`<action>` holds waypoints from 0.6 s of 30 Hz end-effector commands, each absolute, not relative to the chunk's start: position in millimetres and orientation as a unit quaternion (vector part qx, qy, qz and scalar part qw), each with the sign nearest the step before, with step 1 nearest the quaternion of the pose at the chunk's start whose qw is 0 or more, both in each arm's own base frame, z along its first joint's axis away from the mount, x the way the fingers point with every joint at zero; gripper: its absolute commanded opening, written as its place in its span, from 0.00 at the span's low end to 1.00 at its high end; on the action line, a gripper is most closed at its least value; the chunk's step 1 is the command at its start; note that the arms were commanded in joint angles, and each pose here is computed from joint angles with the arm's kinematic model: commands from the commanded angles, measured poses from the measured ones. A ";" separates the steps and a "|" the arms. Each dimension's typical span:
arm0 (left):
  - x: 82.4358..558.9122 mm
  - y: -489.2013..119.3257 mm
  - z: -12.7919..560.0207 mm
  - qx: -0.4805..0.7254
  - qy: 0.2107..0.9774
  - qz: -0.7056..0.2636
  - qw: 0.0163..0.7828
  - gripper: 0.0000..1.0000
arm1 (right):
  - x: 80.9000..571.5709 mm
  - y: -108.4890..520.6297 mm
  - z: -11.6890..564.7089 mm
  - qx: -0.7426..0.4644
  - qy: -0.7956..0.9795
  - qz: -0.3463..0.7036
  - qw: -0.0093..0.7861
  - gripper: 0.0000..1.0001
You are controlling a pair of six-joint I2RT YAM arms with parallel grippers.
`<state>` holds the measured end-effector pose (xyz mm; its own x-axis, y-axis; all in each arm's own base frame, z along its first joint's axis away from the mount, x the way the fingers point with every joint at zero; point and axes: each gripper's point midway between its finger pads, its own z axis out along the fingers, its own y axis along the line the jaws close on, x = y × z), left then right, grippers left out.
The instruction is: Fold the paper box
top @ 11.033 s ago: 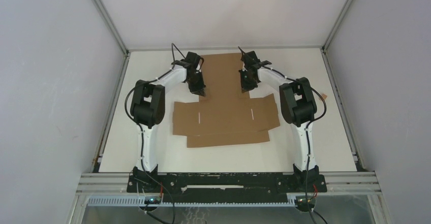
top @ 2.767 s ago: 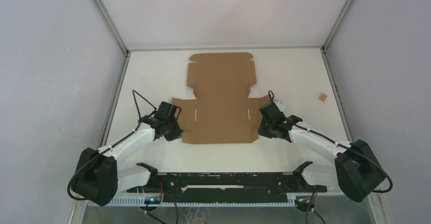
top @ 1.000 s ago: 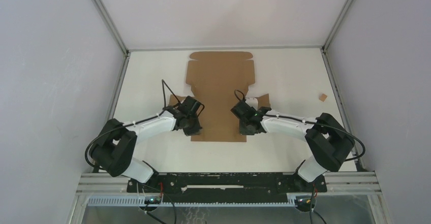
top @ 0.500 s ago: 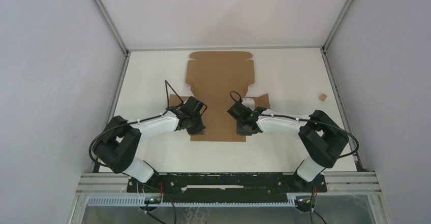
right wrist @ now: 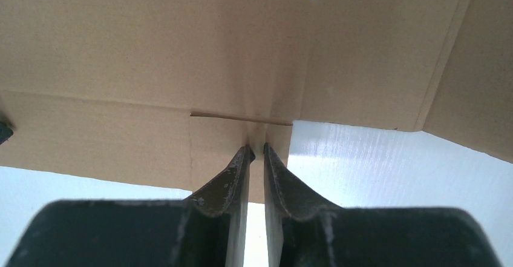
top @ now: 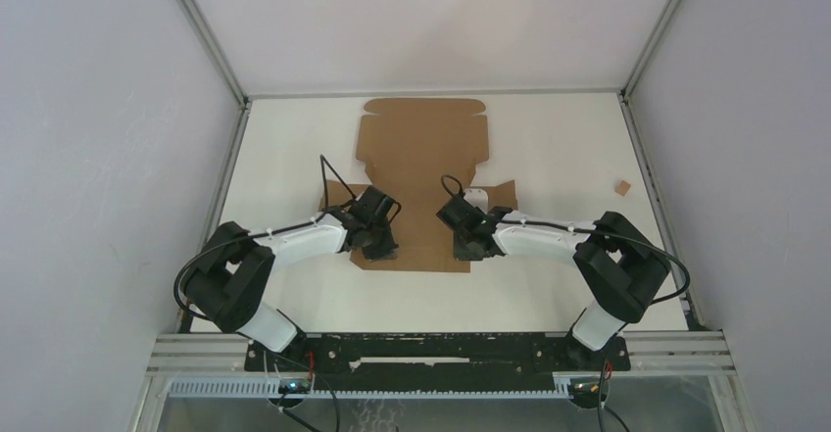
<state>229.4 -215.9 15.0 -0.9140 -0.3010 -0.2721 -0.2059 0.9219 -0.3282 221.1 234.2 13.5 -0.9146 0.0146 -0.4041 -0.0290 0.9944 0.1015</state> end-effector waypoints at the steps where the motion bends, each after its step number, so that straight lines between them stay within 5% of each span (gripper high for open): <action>1: 232.2 -224.4 16.9 -0.127 0.967 -0.156 0.160 0.00 | 215.4 249.0 7.3 -0.009 0.978 0.078 0.192 0.22; 11: 259.0 -229.6 118.7 -0.078 0.943 -0.197 0.257 0.01 | 229.4 242.6 35.0 -0.012 0.973 0.076 0.217 0.23; 18: 248.0 -165.9 142.9 -0.151 0.926 -0.160 0.306 0.05 | 230.0 236.3 30.8 -0.014 0.974 0.059 0.217 0.23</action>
